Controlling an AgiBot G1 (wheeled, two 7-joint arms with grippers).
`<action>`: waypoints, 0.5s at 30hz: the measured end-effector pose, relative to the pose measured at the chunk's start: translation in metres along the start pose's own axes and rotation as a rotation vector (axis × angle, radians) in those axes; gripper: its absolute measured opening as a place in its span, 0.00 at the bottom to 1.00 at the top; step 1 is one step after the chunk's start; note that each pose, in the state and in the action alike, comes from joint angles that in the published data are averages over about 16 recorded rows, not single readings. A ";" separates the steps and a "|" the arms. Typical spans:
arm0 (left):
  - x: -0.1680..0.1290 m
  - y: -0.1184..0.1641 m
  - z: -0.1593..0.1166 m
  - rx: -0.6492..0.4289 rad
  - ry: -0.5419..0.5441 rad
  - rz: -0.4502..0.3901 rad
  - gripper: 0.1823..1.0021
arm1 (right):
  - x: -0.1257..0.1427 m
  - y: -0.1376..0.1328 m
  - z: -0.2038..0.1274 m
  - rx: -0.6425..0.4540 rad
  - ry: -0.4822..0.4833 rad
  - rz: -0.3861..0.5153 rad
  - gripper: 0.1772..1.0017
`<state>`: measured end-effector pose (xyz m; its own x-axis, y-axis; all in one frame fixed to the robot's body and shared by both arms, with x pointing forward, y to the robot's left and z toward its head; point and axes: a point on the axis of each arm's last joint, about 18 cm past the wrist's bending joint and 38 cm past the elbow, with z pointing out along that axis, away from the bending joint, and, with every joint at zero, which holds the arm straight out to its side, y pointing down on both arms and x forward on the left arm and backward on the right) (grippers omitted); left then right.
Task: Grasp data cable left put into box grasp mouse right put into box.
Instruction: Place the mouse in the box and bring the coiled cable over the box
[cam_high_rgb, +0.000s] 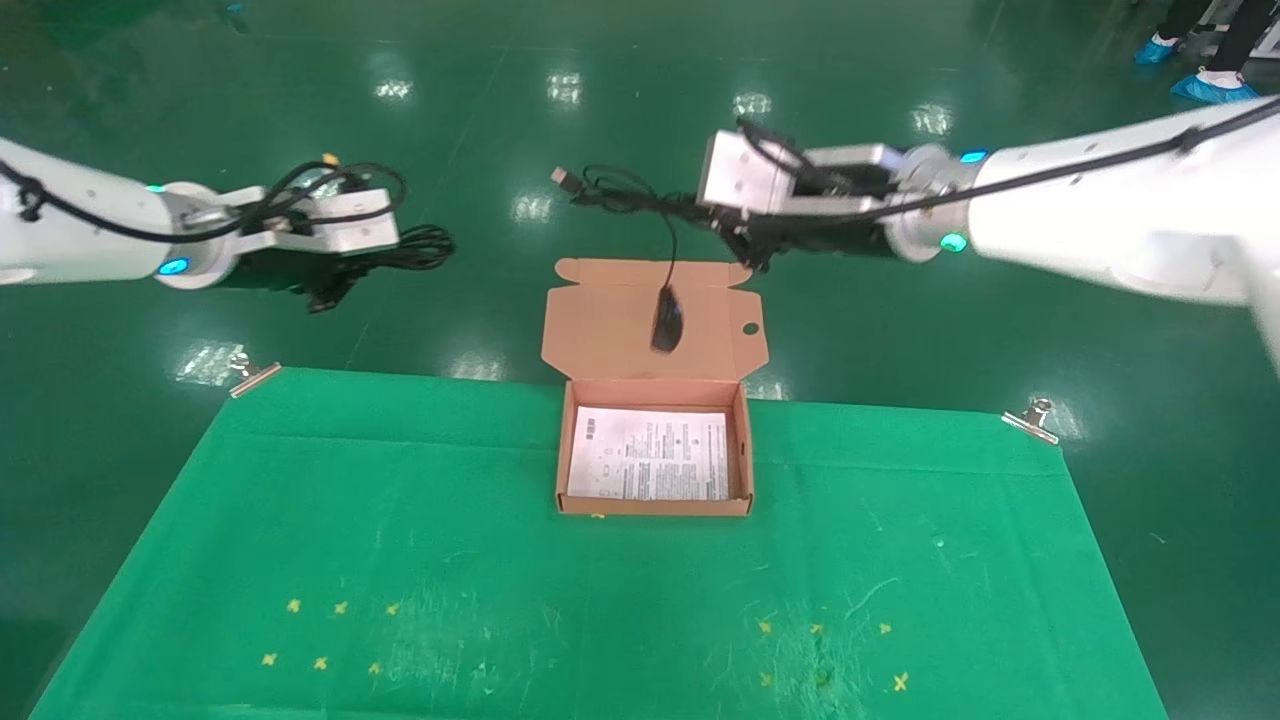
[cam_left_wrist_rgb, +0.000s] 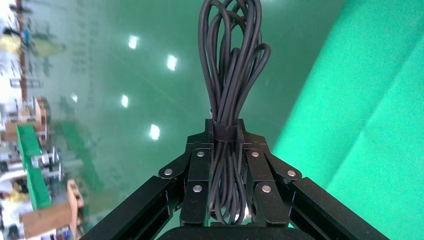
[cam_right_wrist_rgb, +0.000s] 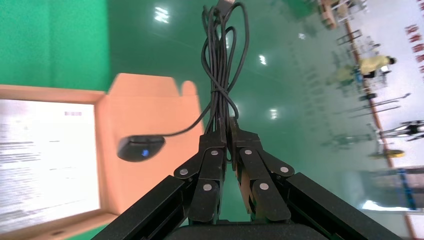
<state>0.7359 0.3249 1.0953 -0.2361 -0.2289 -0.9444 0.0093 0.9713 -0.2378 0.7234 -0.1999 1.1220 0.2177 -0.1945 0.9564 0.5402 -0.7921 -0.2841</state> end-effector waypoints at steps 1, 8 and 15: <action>0.001 0.004 -0.001 -0.011 0.003 -0.002 0.09 | -0.004 0.000 0.003 0.002 -0.008 0.006 0.02; 0.006 0.025 -0.005 -0.070 0.018 -0.014 0.09 | -0.036 0.001 0.022 0.018 -0.061 0.055 0.02; 0.010 0.032 -0.009 -0.096 0.022 -0.019 0.09 | -0.068 0.016 0.033 -0.003 -0.106 0.121 0.02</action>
<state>0.7249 0.3547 1.0808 -0.2568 -0.2471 -0.9343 -0.0882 0.9687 -0.2320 0.7444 -0.1800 1.0503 0.3657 -0.2263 0.9028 0.5024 -0.7686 -0.3961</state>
